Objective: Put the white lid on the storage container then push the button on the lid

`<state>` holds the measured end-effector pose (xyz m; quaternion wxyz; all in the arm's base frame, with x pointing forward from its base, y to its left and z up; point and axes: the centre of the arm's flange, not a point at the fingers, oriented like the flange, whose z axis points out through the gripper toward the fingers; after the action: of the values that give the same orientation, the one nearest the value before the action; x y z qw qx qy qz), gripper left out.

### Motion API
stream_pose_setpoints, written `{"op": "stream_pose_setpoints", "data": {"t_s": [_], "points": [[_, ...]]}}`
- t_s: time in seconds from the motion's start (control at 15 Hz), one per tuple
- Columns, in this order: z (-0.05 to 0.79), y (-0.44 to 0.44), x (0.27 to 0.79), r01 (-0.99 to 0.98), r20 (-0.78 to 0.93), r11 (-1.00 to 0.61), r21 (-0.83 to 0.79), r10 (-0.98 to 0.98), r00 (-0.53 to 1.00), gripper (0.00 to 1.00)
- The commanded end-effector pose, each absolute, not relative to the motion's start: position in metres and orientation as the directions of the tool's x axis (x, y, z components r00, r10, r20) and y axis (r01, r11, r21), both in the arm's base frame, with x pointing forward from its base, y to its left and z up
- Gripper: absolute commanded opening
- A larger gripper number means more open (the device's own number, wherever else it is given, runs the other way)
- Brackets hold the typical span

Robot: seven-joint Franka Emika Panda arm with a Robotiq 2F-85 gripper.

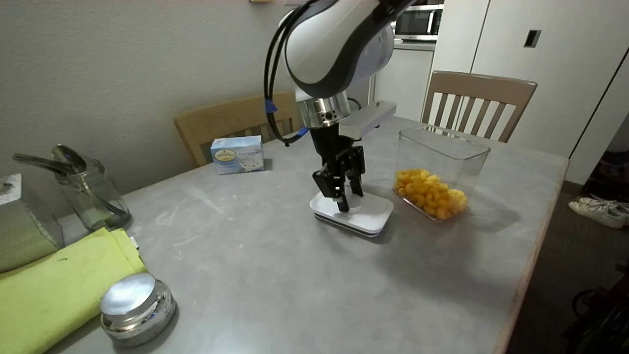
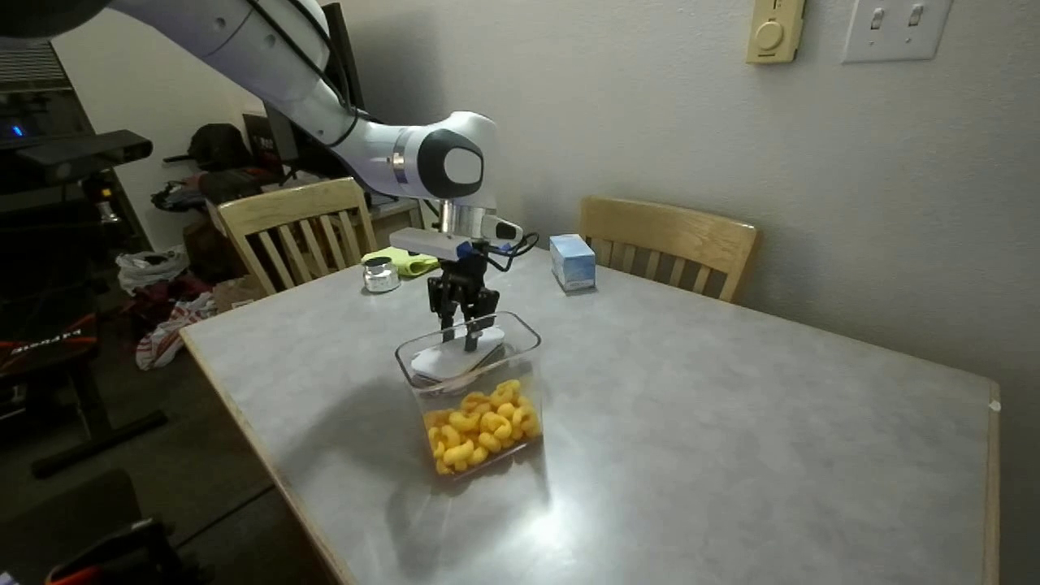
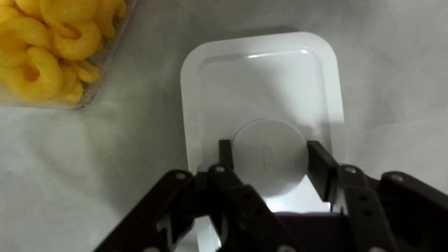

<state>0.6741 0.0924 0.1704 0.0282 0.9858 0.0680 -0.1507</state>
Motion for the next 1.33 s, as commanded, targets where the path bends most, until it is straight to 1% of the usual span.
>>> {"op": "stream_pose_setpoints", "data": {"t_s": [0.0,0.2,0.4,0.6,1.0,1.27], "points": [[0.184,0.088,0.663,0.147,-0.287,-0.988,0.046,0.128,0.949,0.29],[0.198,0.090,0.664,0.185,-0.265,-0.983,0.020,0.173,0.949,0.29],[0.229,0.091,0.668,0.244,-0.217,-0.970,0.004,0.237,0.947,0.29],[0.267,0.092,0.674,0.263,-0.198,-0.965,-0.017,0.261,0.945,0.29],[0.343,0.087,0.679,0.212,-0.133,-0.976,-0.060,0.218,0.967,0.29],[0.375,0.070,0.673,0.102,-0.086,-0.993,-0.055,0.106,0.991,0.29]]}}
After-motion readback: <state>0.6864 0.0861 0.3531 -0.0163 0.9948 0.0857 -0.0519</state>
